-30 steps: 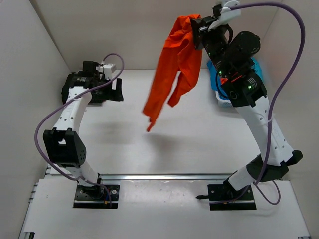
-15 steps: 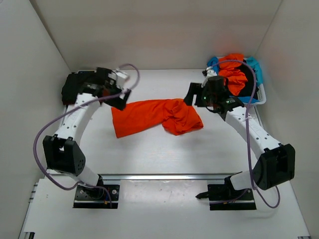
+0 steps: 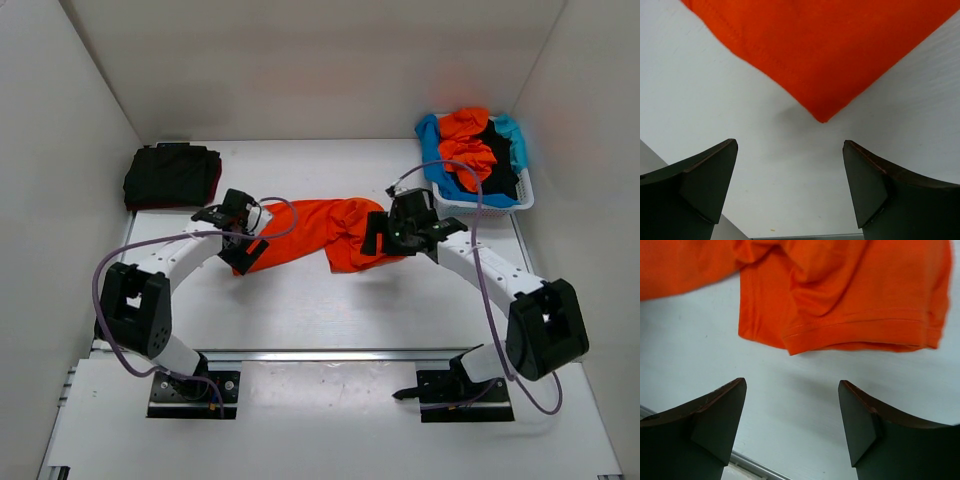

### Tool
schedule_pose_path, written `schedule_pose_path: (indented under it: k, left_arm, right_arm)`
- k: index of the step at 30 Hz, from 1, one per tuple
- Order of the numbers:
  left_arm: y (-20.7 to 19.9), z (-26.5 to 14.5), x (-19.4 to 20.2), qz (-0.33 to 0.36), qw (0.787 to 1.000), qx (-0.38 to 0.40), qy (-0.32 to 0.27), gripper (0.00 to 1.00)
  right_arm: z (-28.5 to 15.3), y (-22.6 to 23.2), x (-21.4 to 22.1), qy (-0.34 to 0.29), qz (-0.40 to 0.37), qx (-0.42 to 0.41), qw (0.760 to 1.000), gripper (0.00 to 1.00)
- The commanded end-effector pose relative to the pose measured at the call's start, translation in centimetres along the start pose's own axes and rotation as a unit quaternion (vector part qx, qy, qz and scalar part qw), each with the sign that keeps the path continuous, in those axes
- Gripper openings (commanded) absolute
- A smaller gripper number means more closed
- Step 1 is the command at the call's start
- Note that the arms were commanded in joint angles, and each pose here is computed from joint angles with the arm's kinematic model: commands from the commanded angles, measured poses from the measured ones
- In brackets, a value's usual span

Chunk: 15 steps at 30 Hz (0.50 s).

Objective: Fold and stack the t-shirts
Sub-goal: Move the tshirt to the center of the board, then flatten out the tshirt

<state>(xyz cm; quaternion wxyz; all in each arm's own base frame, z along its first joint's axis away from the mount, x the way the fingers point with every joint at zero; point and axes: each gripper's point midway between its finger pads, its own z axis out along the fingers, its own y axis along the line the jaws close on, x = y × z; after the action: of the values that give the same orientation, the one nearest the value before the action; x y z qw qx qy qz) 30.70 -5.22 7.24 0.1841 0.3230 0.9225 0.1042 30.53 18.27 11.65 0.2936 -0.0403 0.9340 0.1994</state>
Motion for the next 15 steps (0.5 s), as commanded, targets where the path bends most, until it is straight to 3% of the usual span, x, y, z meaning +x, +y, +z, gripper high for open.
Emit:
schedule_pose_path:
  k: [1, 8, 15]
  left_arm:
    - [-0.8, 0.2, -2.8, 0.01, 0.998, -0.01, -0.054, 0.98]
    - [-0.7, 4.4, -1.1, 0.034, 0.999, -0.037, -0.005, 0.98]
    - [-0.5, 5.9, -2.2, 0.043, 0.997, -0.056, -0.013, 0.94]
  right_arm:
    - [1.2, 2.1, -0.5, -0.002, -0.029, -0.021, 0.999, 0.72]
    - [5.7, 1.3, -0.7, 0.049, -0.049, 0.022, 0.997, 0.77]
    - [8.2, 0.2, 0.5, 0.089, -0.075, 0.053, 0.992, 0.75]
